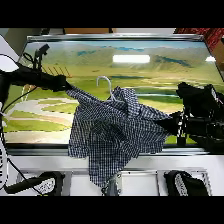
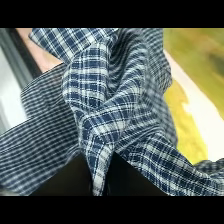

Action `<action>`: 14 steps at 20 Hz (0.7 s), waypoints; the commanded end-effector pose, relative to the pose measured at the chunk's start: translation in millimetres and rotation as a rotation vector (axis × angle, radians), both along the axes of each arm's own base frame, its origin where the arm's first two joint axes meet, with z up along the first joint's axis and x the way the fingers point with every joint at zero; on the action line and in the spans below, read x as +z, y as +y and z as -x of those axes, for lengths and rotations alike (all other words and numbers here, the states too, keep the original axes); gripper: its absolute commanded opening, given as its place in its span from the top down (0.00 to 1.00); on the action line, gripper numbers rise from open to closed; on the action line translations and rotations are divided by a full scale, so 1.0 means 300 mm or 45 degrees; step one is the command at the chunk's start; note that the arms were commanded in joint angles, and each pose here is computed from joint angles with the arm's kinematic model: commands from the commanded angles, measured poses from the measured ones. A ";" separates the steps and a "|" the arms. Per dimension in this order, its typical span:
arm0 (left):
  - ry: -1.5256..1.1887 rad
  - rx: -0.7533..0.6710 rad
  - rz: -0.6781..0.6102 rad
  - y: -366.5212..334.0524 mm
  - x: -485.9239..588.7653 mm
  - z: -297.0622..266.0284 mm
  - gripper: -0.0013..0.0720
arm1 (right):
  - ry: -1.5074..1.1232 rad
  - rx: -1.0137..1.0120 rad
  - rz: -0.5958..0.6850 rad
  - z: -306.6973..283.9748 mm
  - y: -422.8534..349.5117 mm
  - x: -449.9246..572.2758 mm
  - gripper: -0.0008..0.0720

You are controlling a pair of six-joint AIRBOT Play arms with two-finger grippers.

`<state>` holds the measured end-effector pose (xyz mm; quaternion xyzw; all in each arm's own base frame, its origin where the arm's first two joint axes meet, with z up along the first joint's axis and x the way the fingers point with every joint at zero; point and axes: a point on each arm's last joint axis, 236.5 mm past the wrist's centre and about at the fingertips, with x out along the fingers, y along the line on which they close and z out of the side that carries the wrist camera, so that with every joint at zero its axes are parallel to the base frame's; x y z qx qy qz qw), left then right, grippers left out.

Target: Fold the clothes and pants, and hang the long-sleeved shirts on hangers.

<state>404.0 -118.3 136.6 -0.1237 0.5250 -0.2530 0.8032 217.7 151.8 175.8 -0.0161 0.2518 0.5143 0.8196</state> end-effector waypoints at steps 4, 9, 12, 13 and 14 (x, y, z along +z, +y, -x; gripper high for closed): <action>-0.307 -0.070 -0.143 -0.041 0.276 -0.041 0.96 | 0.005 0.066 -0.078 0.048 0.037 0.057 0.97; -0.317 -0.127 -0.131 -0.110 0.275 -0.049 0.96 | 0.029 0.126 -0.191 0.085 0.070 0.121 0.97; -0.230 -0.167 -0.122 -0.154 0.180 -0.077 0.96 | 0.108 0.189 -0.204 0.137 0.085 0.117 0.97; -0.209 -0.183 -0.124 -0.170 0.155 -0.080 0.96 | 0.126 0.203 -0.208 0.146 0.091 0.116 0.97; -0.196 -0.200 -0.122 -0.190 0.138 -0.081 0.96 | 0.142 0.219 -0.219 0.156 0.099 0.120 0.97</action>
